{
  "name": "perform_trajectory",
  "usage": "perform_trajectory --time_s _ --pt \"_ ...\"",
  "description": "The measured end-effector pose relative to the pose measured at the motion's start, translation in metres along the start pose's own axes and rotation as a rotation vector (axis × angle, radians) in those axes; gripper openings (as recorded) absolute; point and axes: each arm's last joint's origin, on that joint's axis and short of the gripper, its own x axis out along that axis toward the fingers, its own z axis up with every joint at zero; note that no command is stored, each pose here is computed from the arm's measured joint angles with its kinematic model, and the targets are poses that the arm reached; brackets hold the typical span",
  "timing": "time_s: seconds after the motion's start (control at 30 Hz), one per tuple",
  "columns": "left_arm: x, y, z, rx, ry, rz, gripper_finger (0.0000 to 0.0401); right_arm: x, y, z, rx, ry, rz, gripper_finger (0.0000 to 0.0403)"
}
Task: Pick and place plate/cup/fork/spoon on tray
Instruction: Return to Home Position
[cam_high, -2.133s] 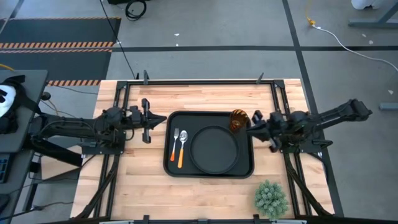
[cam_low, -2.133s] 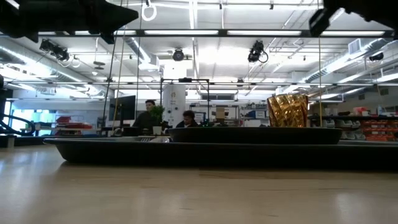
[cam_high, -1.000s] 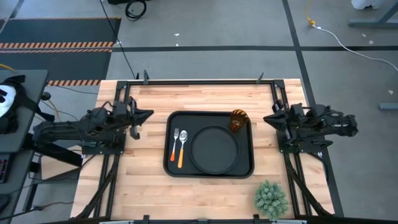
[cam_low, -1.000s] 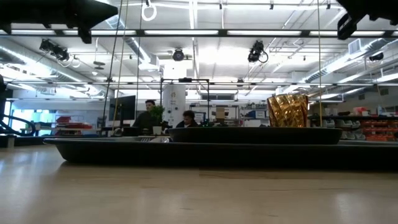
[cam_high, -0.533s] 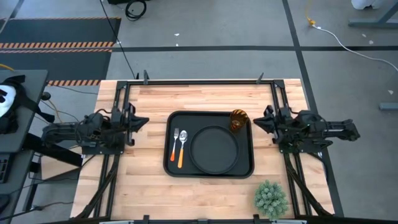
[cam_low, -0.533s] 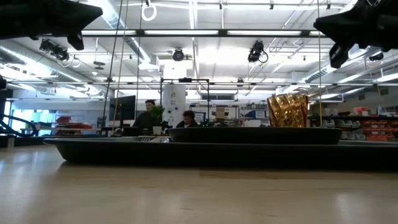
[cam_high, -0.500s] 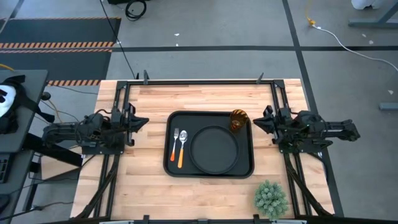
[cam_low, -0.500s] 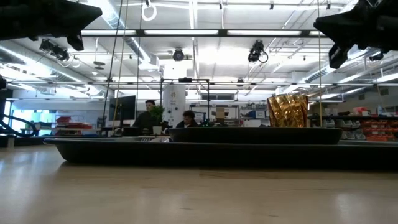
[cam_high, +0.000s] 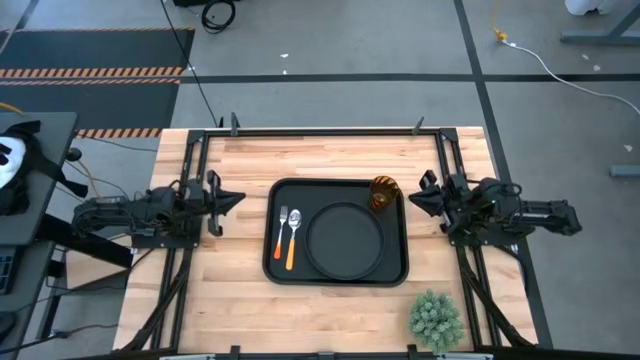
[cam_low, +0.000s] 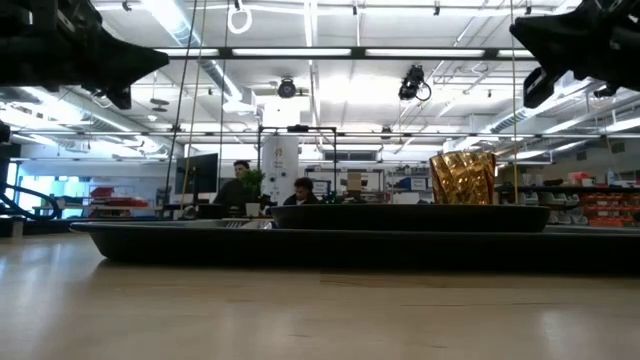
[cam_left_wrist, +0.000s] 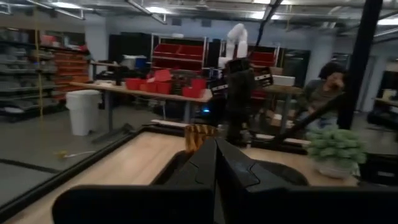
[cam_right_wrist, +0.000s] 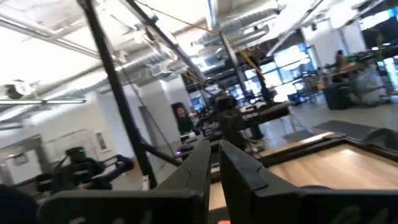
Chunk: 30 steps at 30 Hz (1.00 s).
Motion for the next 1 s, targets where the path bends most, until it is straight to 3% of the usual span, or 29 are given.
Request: perform_trajectory --time_s 0.33,0.53,0.77,1.0 --pt "0.0 0.0 -0.011 0.012 0.051 -0.008 0.0011 -0.002 -0.013 -0.004 -0.017 0.073 -0.08 0.0039" --pt "0.0 -0.003 -0.015 -0.006 0.085 -0.117 0.0011 -0.003 -0.014 -0.006 -0.139 0.098 -0.075 0.0039" --pt "0.0 -0.003 -0.015 0.008 0.085 -0.132 0.0011 -0.005 -0.022 -0.017 -0.254 0.209 -0.215 0.0039" --pt "-0.002 -0.007 -0.022 -0.021 0.168 -0.288 0.0011 -0.005 -0.023 -0.016 -0.244 0.199 -0.229 0.0039"
